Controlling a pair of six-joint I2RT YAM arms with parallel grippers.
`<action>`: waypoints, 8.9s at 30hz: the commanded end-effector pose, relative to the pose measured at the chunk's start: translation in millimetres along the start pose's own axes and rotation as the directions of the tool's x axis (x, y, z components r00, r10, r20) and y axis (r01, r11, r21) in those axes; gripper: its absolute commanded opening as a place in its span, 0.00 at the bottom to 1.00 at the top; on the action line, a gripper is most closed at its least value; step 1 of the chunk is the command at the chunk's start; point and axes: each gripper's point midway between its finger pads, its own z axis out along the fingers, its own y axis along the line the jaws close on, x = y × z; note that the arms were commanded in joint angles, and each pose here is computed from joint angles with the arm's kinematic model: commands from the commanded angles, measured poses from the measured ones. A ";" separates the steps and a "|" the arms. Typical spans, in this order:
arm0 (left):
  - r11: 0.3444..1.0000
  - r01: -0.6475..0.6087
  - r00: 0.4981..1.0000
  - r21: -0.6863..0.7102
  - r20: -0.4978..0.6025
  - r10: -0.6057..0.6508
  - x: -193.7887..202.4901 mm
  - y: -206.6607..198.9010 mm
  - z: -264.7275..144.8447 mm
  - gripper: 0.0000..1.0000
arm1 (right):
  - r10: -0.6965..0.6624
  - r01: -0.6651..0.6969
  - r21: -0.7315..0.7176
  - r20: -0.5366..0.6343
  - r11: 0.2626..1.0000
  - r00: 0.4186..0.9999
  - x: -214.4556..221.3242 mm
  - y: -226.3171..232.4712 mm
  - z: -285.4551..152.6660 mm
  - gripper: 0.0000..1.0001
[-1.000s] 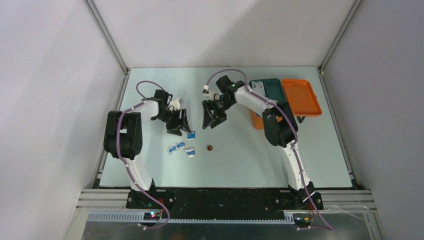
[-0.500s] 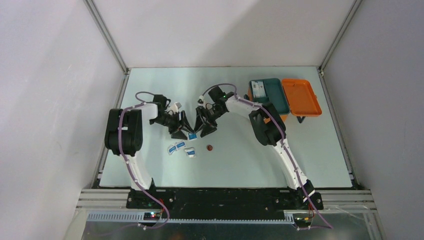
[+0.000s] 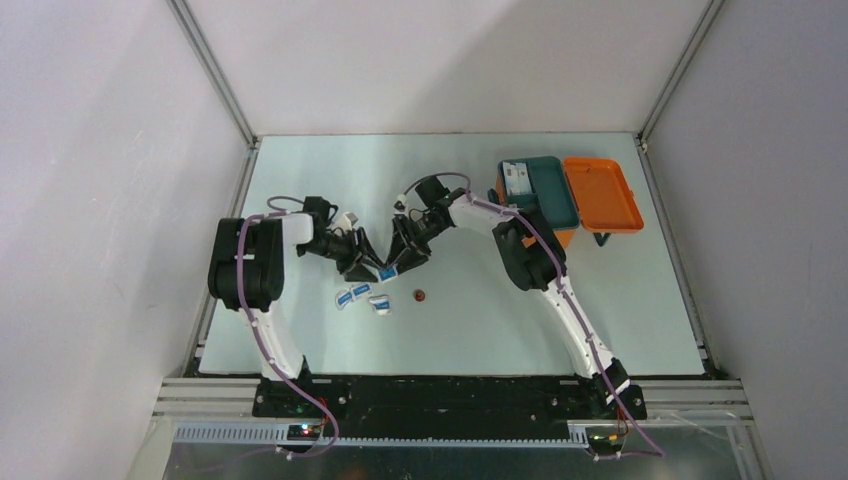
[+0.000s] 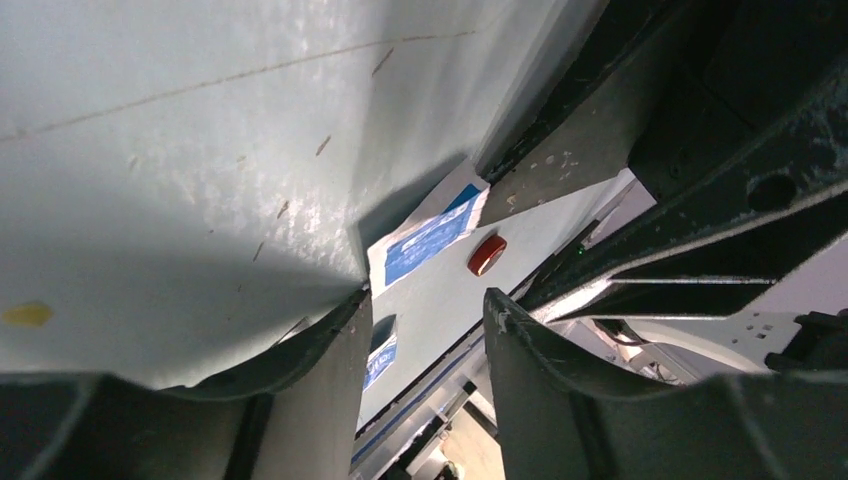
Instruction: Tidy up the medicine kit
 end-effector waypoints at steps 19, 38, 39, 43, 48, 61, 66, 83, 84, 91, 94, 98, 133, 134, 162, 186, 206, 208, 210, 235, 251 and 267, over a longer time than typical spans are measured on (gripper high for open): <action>0.987 -0.159 0.979 -0.028 0.124 0.161 -25.1 -7.2 -28.5 0.61 | -0.429 0.416 0.108 0.163 0.903 0.889 -48.7 51.5 -63.8 0.00; 0.822 -0.510 0.782 -0.253 0.261 0.566 -93.3 -72.2 -88.2 0.72 | -0.707 0.218 0.806 0.311 0.551 0.636 -9.3 45.9 -396.7 0.00; 0.816 -0.518 0.778 -0.257 0.255 0.574 -91.8 -71.9 -87.6 0.73 | -0.697 0.188 0.816 0.319 0.546 0.642 -7.8 33.3 -408.4 0.00; 0.804 -0.532 0.775 -0.266 0.230 0.589 -83.7 -68.9 -84.9 0.74 | -0.681 0.141 0.853 0.288 0.502 0.673 -4.9 0.0 -422.4 0.00; 0.799 -0.532 0.774 -0.282 0.222 0.593 -81.9 -66.2 -85.9 0.74 | -0.633 0.061 0.868 0.309 0.493 0.710 -19.3 -30.1 -433.3 0.00; 0.782 -0.545 0.763 -0.302 0.207 0.612 -71.3 -64.1 -84.9 0.75 | -0.538 -0.017 0.871 0.319 0.491 0.780 -36.1 -91.3 -434.4 0.03; 0.769 -0.558 0.755 -0.311 0.195 0.627 -69.6 -67.5 -82.4 0.76 | -0.550 -0.068 0.885 0.345 0.461 0.761 -50.0 -96.1 -449.7 0.29; 0.570 -0.719 0.618 -0.396 0.009 0.786 -34.7 -29.8 -99.4 0.77 | -0.794 0.421 0.774 0.167 0.473 0.585 -27.9 57.1 -358.6 0.58; 0.545 -0.742 0.599 -0.391 -0.022 0.800 -30.3 -23.8 -99.0 0.77 | -0.794 0.461 0.744 0.153 0.485 0.588 -25.7 59.7 -343.7 0.58; 0.686 -0.641 0.733 -0.345 -0.012 0.680 -10.0 -3.0 -104.7 0.72 | -0.821 0.721 0.466 0.021 0.513 0.571 -18.7 79.9 -209.9 0.55; 0.820 -0.517 0.831 -0.246 0.086 0.549 -9.3 -10.5 -108.1 0.70 | -0.812 0.766 0.343 -0.015 0.543 0.583 -14.0 74.6 -166.0 0.55; 0.922 -0.362 0.919 -0.141 0.115 0.378 -0.3 -10.4 -103.2 0.67 | -0.819 0.811 0.208 -0.072 0.546 0.569 0.1 70.2 -118.9 0.55; 0.953 -0.110 0.994 -0.281 -0.004 0.113 44.5 42.4 -12.8 0.44 | -0.631 0.647 0.144 -0.145 0.749 0.762 60.3 47.5 -45.9 0.50; 0.944 -0.105 0.994 -0.313 -0.004 0.109 42.5 46.3 -13.4 0.42 | -0.630 0.645 0.151 -0.139 0.749 0.764 58.2 46.6 -48.7 0.50; 0.726 -0.684 0.730 0.077 0.058 0.681 -4.3 -108.0 -47.1 0.00 | -0.780 0.719 0.327 0.109 0.613 0.616 4.0 95.0 -205.1 0.62; 0.176 -0.975 0.213 0.134 0.366 0.906 -25.8 -229.9 -103.9 0.00 | -0.827 0.809 0.180 0.196 0.559 0.527 -27.9 132.5 -184.0 0.64; 0.698 -0.678 0.688 -0.232 0.135 0.713 -107.9 -112.1 -43.1 0.52 | -0.714 0.664 0.289 0.117 0.690 0.691 -30.9 66.4 -165.7 0.54; 0.730 -0.638 0.724 -0.244 0.130 0.677 -106.9 -100.5 -35.2 0.52 | -0.681 0.633 0.282 0.116 0.721 0.723 -31.2 56.2 -159.2 0.53; 0.757 -0.602 0.758 -0.255 0.117 0.642 -104.2 -88.1 -28.4 0.52 | -0.643 0.598 0.270 0.122 0.755 0.756 -34.3 47.8 -152.2 0.51; 0.891 -0.446 0.895 -0.079 -0.052 0.444 -46.8 -36.0 12.1 0.01 | -0.337 0.278 0.315 0.151 0.907 0.929 -58.5 -25.8 -61.9 0.44; 0.903 -0.424 0.903 -0.073 -0.113 0.415 -40.3 -21.2 29.2 0.00 | -0.302 0.277 0.201 0.106 0.940 0.947 -50.9 -32.7 -32.7 0.38; 0.820 -0.565 0.822 -0.096 0.020 0.569 -58.8 -69.1 -11.6 0.39 | -0.573 0.536 0.218 0.187 0.816 0.798 -59.4 51.4 -111.4 0.00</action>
